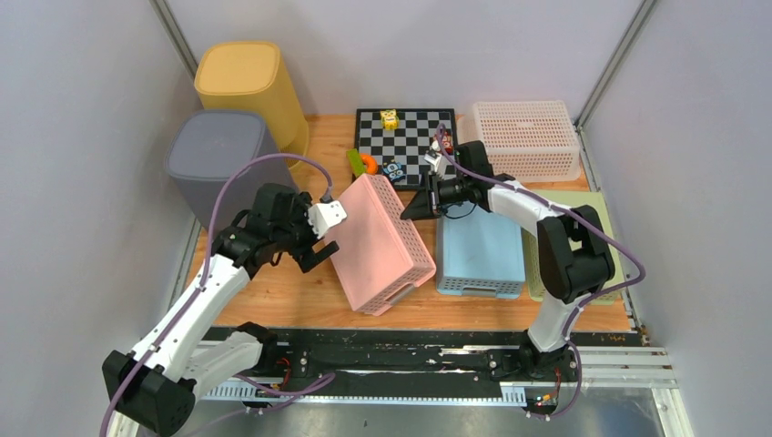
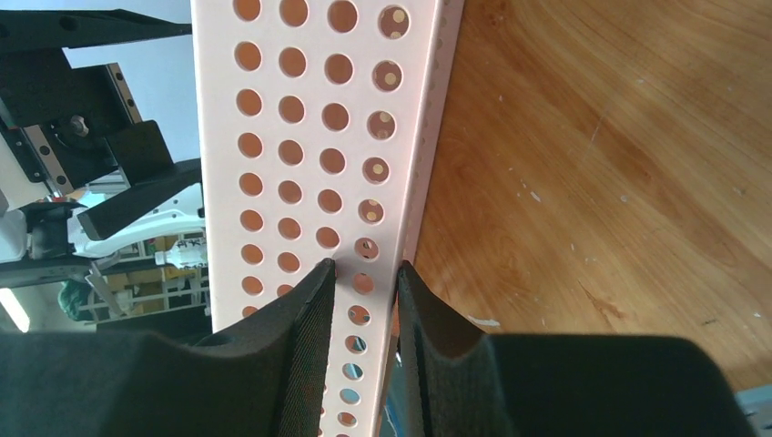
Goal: Turn the large container upside down
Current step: Turn the container upside down at the center of the board.
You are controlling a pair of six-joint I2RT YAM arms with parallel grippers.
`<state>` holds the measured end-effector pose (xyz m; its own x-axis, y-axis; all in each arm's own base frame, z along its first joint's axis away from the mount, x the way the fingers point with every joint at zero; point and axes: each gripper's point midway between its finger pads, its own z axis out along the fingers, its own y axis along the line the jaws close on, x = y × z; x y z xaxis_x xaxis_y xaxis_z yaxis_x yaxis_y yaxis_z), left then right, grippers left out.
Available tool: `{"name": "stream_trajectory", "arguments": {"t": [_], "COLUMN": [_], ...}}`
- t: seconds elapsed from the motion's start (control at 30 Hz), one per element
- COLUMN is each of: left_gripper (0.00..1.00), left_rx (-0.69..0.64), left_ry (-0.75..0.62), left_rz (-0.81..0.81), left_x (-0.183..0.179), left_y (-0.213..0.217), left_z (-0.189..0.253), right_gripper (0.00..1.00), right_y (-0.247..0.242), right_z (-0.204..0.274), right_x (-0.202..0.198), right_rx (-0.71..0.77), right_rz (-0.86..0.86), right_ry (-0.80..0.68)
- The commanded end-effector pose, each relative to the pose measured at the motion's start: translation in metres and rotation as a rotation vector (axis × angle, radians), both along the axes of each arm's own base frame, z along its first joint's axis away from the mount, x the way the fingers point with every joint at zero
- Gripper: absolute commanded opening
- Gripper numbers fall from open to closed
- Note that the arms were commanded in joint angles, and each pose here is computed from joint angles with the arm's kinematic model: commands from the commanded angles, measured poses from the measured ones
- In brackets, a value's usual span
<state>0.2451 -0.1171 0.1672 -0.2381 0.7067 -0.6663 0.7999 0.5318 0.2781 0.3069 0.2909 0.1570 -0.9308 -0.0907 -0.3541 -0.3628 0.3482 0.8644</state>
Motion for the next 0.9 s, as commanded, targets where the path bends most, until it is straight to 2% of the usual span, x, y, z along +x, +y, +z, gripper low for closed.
{"name": "stream_trajectory", "arguments": {"t": [0.0, 0.13, 0.4, 0.63, 0.87], "left_gripper": [1.00, 1.00, 1.00, 1.00, 1.00], "left_rx": [0.088, 0.126, 0.130, 0.006, -0.105], "left_ry": [0.014, 0.034, 0.018, -0.032, -0.024], "left_rz": [-0.038, -0.019, 0.152, 0.235, 0.273], "left_x": [-0.011, -0.011, 0.013, 0.030, 0.042], "left_y": [0.014, 0.021, 0.031, 0.018, 0.002], "left_z": [-0.010, -0.027, -0.054, -0.052, -0.045], "right_gripper": [0.32, 0.32, 0.33, 0.36, 0.38], "right_y": [-0.010, -0.012, -0.019, -0.028, -0.027], "right_z": [0.005, 0.005, 0.005, -0.005, -0.014], "right_x": [0.008, 0.010, 0.010, 0.005, -0.002], "right_rx": [-0.055, -0.082, -0.135, -0.195, -0.222], "right_rz": [-0.019, -0.029, -0.033, -0.018, 0.016], "right_ry": [-0.091, -0.111, -0.152, -0.184, -0.205]}}
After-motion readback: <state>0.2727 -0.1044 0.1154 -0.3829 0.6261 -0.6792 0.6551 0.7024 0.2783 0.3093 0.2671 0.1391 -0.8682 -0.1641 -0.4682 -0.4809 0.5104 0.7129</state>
